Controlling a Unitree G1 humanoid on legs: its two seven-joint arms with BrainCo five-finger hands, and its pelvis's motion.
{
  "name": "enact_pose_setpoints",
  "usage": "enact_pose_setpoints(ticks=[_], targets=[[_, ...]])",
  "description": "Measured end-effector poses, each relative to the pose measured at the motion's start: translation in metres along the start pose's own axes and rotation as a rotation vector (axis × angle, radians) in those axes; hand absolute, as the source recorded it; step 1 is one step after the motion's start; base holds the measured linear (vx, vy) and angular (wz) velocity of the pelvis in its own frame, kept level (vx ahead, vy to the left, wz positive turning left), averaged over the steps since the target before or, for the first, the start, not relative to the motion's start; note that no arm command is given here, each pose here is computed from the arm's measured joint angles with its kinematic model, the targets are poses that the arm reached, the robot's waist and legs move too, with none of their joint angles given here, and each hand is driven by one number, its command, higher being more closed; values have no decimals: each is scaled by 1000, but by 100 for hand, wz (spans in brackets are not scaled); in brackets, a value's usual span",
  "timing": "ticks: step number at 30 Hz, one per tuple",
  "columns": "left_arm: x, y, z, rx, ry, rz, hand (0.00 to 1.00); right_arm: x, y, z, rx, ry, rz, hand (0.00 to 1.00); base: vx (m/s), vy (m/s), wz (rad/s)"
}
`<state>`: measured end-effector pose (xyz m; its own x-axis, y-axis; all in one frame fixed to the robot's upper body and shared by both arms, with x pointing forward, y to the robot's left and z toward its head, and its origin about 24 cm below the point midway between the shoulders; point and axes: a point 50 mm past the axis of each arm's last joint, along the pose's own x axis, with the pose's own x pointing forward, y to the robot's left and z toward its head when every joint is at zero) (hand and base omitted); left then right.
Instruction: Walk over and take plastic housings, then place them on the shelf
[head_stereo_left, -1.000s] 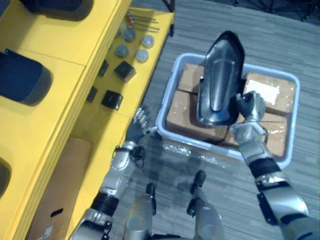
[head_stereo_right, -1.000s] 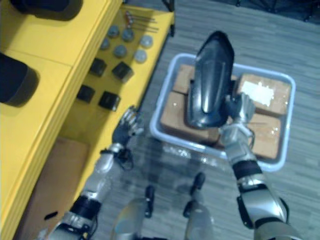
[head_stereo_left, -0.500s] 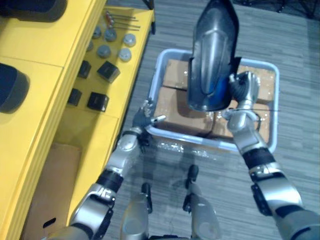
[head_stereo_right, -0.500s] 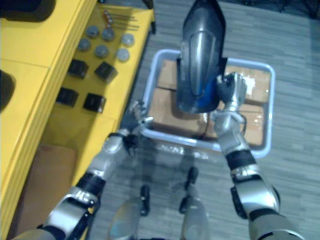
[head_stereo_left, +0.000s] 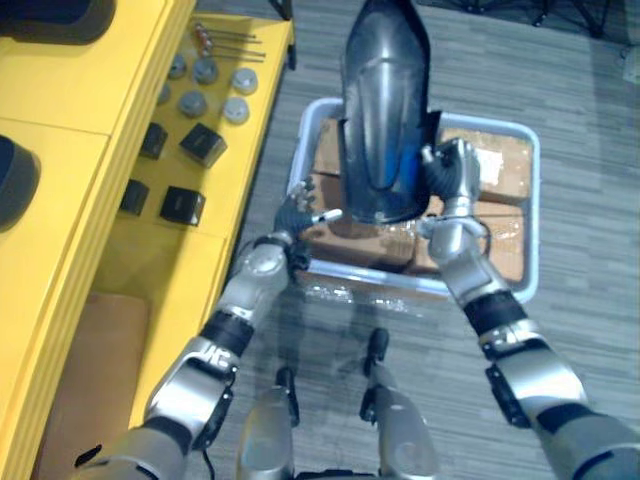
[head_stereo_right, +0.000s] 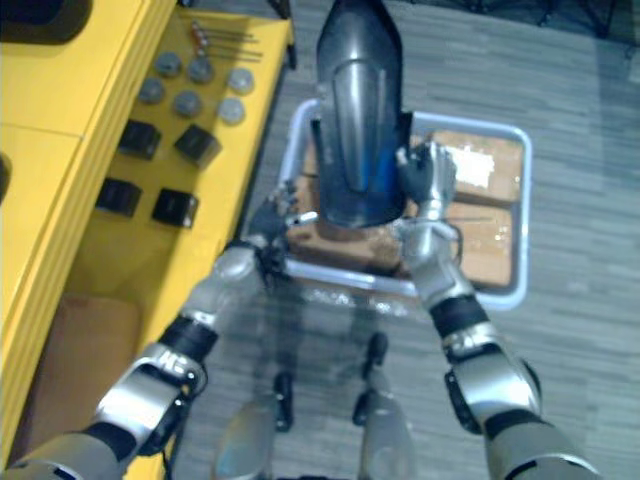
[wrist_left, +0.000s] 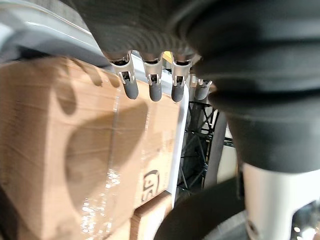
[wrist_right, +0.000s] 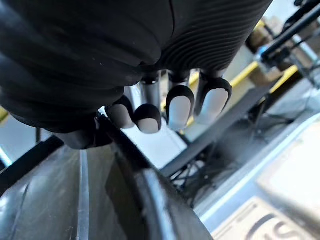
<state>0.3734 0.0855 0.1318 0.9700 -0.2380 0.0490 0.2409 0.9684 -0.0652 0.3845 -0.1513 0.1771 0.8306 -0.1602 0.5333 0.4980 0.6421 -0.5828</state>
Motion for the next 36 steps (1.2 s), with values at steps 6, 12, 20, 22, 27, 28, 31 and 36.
enact_pose_setpoints(ticks=[6,12,20,22,27,28,31,36], targets=[[3,-7,4,12,-31,-22,0,-4,14,3,-7,-3,51,100,-3,8,2],[3,-10,2,4,-33,-27,0,-12,27,1,-22,-8,107,100,0,0,0],[3,-10,6,-37,-76,-27,0,-15,32,5,-19,-29,134,100,0,0,0],[3,-10,8,-43,-89,-26,0,-15,32,5,-25,-34,136,100,0,0,0],[3,-9,9,-46,-100,-9,100,-17,33,5,-13,-51,143,100,0,0,0],[2,-9,10,-49,-110,1,100,-17,34,6,-6,-60,144,100,0,0,0],[2,-8,12,-51,-127,9,100,-18,34,8,8,-78,145,100,0,0,0],[2,-4,13,-49,-140,57,100,-24,37,12,48,-111,144,100,0,0,0]])
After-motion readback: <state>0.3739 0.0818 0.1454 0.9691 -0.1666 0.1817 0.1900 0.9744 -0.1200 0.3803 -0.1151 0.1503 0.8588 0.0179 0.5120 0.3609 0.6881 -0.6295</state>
